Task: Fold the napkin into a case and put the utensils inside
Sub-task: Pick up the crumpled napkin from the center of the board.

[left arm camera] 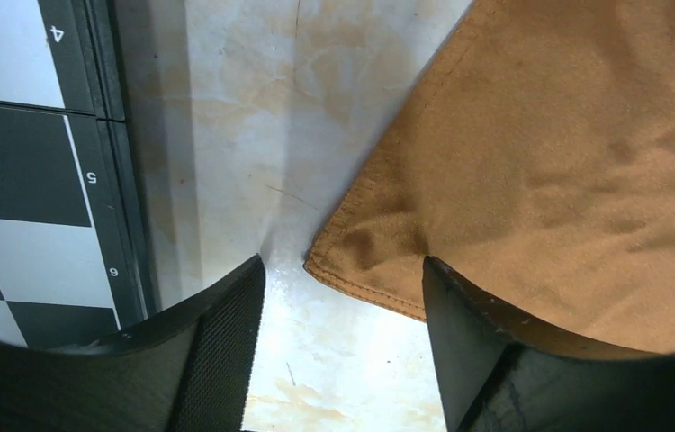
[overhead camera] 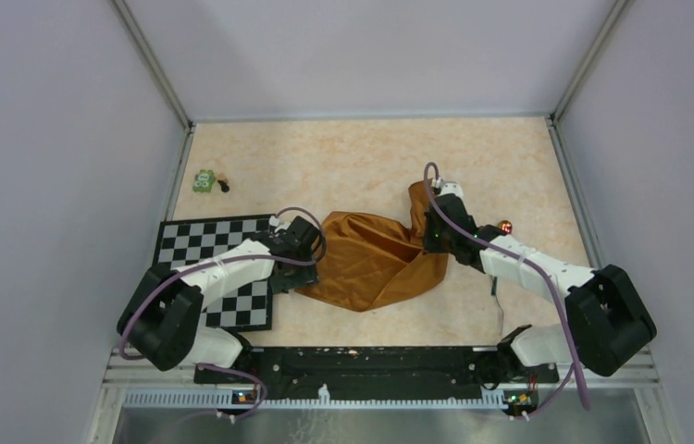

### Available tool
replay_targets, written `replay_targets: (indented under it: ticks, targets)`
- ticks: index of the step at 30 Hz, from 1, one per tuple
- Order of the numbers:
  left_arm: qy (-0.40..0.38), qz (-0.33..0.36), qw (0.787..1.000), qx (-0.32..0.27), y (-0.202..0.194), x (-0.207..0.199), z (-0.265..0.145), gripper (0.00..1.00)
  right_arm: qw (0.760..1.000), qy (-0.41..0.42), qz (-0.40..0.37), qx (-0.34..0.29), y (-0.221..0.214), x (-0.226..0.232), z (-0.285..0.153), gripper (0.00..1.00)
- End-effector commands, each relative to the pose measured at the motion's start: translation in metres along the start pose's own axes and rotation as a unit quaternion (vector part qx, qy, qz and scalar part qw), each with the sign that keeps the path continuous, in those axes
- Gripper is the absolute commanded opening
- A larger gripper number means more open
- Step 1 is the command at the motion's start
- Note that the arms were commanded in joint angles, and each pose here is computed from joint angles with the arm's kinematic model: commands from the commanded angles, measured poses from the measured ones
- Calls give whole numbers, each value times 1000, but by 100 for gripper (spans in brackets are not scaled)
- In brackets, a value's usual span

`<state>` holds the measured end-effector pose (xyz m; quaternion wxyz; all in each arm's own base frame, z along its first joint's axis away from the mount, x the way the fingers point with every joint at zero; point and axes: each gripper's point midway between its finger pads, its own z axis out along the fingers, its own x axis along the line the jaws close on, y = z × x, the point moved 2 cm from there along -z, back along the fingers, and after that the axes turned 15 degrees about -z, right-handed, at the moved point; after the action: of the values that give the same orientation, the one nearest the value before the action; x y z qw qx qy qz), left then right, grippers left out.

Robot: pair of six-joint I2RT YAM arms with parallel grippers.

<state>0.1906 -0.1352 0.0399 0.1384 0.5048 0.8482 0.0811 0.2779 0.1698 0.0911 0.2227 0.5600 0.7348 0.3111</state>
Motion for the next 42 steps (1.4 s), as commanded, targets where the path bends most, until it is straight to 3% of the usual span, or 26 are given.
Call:
replay_targets:
  ticks: [1,5,8,11,21,26,33,42]
  targets:
    - [2,-32,999,-11,3,-4,6,65,1000,-9,-11,-19,11,-7,-9,7]
    - [14,-44,999,-5,-6,2,17,58,999,-41,-7,-6,6,-18,-14,19]
    - [30,-47,998,-2,-13,7,25,52,997,-75,-9,2,3,-25,-20,39]
    - [39,-43,998,2,-19,7,30,46,996,-88,-23,-11,12,-21,-24,49]
    - [18,-42,999,-21,-14,5,28,21,990,-134,-43,-3,31,-12,-6,50]
    - [0,-36,999,-22,-14,1,27,18,989,-142,-38,6,26,-12,-2,36]
    - [-13,-32,999,-18,-16,-2,28,16,986,-164,-9,3,28,-12,-4,53]
    - [-28,-21,999,-14,-18,-4,28,10,987,-157,30,0,36,0,10,55]
